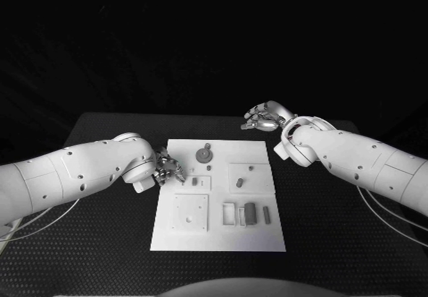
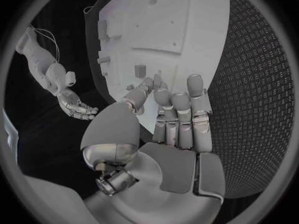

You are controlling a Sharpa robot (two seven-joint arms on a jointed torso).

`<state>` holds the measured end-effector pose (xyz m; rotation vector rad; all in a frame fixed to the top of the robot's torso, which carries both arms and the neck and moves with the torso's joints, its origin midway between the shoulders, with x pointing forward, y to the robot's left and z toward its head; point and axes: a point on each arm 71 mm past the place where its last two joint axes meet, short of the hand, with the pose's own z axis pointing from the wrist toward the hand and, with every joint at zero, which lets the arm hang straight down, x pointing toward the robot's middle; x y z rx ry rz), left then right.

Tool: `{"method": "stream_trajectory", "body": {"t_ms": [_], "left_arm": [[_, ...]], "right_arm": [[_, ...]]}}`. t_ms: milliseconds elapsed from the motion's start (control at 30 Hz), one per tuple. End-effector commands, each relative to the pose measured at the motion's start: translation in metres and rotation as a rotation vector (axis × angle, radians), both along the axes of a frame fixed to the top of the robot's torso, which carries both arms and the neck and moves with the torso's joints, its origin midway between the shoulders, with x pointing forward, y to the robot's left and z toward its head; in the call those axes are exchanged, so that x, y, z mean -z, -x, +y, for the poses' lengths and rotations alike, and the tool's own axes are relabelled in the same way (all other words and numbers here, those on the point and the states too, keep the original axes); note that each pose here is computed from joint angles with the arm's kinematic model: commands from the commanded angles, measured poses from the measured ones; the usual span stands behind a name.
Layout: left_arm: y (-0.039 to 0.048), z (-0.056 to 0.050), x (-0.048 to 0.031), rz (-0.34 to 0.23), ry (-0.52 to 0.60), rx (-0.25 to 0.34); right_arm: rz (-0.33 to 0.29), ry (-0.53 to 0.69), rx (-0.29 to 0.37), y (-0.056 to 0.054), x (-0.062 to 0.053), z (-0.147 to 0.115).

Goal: Assemble the parts on the task board

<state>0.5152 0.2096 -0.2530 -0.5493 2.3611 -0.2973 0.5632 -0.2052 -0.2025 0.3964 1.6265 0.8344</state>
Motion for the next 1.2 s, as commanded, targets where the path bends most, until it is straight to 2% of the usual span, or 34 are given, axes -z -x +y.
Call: {"method": "stream_trajectory", "body": {"t_ms": [33,800,1033,1200], "left_arm": [[-0.0013,-0.0002,-0.0008,-0.027,-0.021,0.001],[0.0024,-0.0047,0.0036,0.001,-0.024,0.025],[0.0059,-0.0055,0.0058,0.043,0.002,0.027],[0.0058,-0.0048,0.0061,0.041,0.0,0.026]], "right_arm": [[-0.013,-0.013,-0.011,0.0006,-0.0017,0.0022],[0.002,-0.016,-0.014,0.0015,-0.0011,0.0031],[0.005,-0.015,-0.013,0.0017,-0.001,0.0026],[0.006,-0.015,-0.013,0.0017,-0.001,0.0026]]}}
